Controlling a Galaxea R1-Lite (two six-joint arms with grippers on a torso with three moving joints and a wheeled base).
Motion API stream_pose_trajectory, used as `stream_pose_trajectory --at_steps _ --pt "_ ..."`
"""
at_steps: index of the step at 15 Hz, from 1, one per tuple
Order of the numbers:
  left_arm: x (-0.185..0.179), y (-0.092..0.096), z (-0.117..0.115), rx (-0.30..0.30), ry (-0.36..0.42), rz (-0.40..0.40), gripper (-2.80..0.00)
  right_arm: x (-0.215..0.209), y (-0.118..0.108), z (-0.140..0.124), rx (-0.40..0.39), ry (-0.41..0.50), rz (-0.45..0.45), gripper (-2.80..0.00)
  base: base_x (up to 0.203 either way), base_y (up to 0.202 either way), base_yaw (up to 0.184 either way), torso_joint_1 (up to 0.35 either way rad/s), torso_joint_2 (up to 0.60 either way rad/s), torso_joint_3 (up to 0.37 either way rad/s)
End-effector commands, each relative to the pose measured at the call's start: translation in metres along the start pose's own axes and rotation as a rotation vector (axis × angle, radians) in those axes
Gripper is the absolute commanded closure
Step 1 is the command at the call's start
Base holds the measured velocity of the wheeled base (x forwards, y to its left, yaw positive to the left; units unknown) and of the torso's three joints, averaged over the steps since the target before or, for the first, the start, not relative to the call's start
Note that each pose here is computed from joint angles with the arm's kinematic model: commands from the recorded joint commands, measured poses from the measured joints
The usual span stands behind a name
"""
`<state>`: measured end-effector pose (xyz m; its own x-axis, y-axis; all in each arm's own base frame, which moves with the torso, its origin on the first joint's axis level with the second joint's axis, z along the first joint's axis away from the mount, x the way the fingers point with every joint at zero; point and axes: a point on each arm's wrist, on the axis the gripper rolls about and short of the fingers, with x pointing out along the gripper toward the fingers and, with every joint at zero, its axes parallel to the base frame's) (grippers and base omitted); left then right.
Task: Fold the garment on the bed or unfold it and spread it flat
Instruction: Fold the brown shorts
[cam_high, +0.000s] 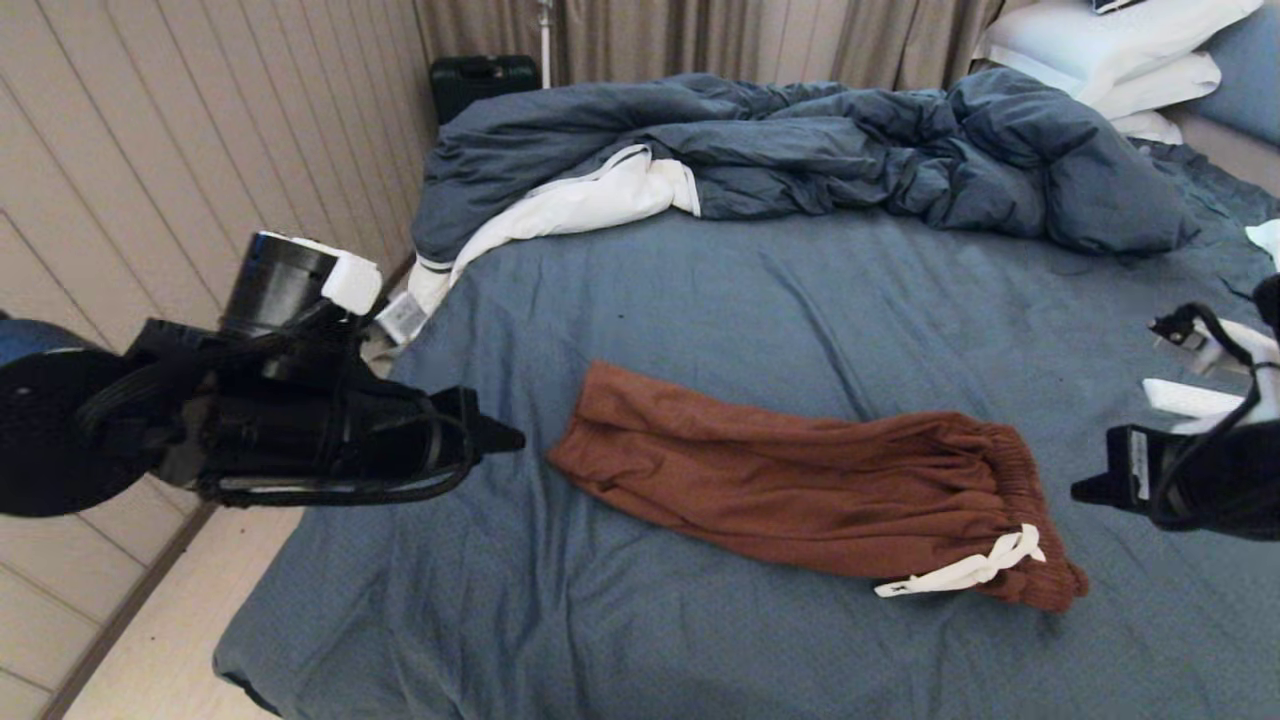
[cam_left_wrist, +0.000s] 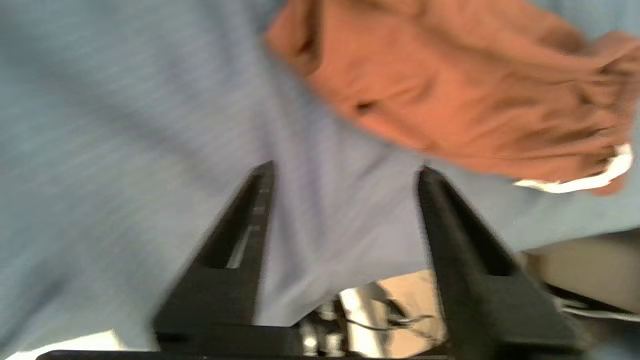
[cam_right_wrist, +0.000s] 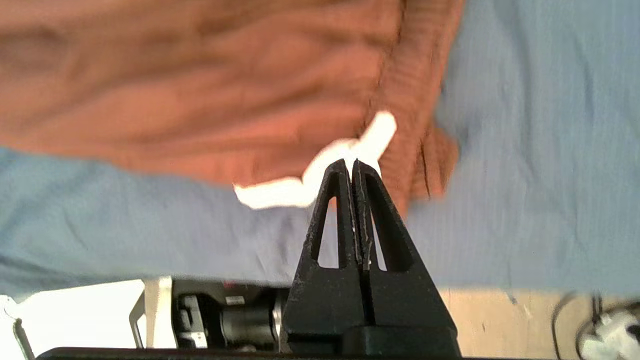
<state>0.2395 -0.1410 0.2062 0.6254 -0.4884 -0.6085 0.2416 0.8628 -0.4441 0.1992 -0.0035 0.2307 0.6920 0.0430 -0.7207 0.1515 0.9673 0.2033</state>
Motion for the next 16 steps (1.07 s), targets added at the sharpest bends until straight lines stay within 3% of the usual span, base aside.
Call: stream_pose_trajectory --at_steps 1,4,7,9,16 --pt "-0.025 0.005 -0.014 0.009 -0.029 -0.001 0.0 -0.005 -0.003 -0.012 0.003 0.011 -0.004 0.0 0.0 0.0 0.0 0.0 0.0 0.0" --pt "-0.015 0.012 -0.023 -0.001 -0.026 0.039 0.0 -0.002 -0.008 -0.019 0.018 0.037 -0.026 0.0 0.0 0.0 0.0 0.0 0.0 0.0" --pt "-0.005 0.017 -0.029 0.003 -0.067 0.031 0.0 -0.002 -0.016 -0.023 0.046 0.061 -0.057 0.0 0.0 0.0 0.0 0.0 0.0 0.0" --pt "-0.001 0.022 -0.036 0.003 -0.054 0.03 0.0 0.001 -0.023 -0.024 0.063 0.071 -0.086 0.0 0.0 0.0 0.0 0.0 0.0 0.0" --pt "0.01 0.029 -0.047 0.0 -0.028 0.032 0.0 0.019 -0.041 -0.03 0.014 0.151 -0.144 0.0 0.0 0.0 0.0 0.0 0.0 0.0"
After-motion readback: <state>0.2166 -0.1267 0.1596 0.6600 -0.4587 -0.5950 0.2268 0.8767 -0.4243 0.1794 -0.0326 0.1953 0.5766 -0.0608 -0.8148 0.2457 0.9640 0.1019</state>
